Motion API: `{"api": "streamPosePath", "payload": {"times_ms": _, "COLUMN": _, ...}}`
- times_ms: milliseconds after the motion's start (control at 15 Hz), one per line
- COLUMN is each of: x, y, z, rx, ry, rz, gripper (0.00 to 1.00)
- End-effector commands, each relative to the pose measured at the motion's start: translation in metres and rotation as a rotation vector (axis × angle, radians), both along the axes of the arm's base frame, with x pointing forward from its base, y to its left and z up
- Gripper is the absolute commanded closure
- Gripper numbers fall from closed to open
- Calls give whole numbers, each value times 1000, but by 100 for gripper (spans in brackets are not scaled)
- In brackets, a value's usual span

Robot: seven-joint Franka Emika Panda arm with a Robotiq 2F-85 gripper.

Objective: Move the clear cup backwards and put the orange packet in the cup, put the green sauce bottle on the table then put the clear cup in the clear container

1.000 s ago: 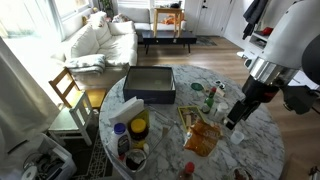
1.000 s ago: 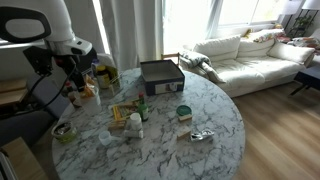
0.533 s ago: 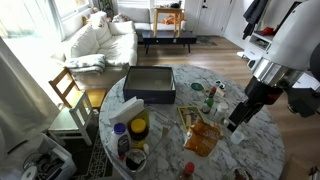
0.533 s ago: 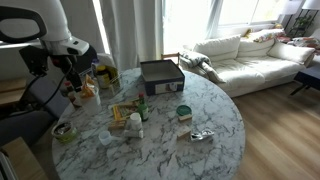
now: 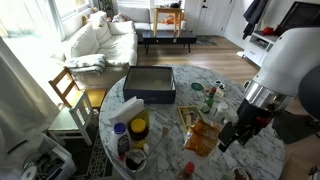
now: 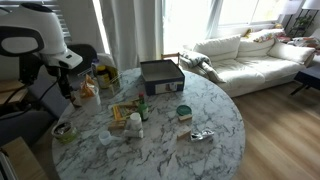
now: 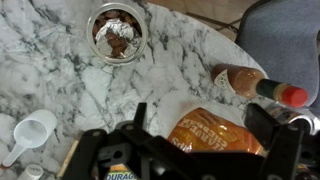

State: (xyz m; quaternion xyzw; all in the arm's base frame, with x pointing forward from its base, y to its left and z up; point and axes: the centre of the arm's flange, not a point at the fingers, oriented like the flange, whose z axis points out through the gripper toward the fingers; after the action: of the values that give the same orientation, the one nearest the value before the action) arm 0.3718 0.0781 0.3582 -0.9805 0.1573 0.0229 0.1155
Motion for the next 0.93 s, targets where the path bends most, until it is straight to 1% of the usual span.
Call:
{"api": "streamPosePath", "payload": {"times_ms": 0, "x": -7, "y": 13, "z": -26, "rx": -32, "ry": -6, "rz": -97, "gripper": 0}}
{"api": "streamPosePath", "payload": {"times_ms": 267, "x": -9, "y": 14, "z": -42, "rx": -66, "ry": -47, "rz": -170, "gripper": 0}}
{"api": "streamPosePath", "payload": {"times_ms": 400, "x": -6, "y": 15, "z": -46, "rx": -77, "ry": -69, "rz": -196, "gripper": 6}}
{"api": "streamPosePath", "payload": {"times_ms": 467, "x": -4, "y": 16, "z": -48, "rx": -77, "ry": -82, "rz": -210, "gripper": 5}}
{"api": "streamPosePath", "payload": {"times_ms": 667, "x": -2, "y": 17, "z": -55, "rx": -88, "ry": -88, "rz": -225, "gripper": 12}}
{"api": "streamPosePath", "payload": {"times_ms": 800, "x": -2, "y": 18, "z": -59, "rx": -104, "ry": -88, "rz": -226, "gripper": 26}}
{"api": "streamPosePath", "payload": {"times_ms": 867, "x": -2, "y": 18, "z": -61, "rx": -112, "ry": -84, "rz": -226, "gripper": 41}}
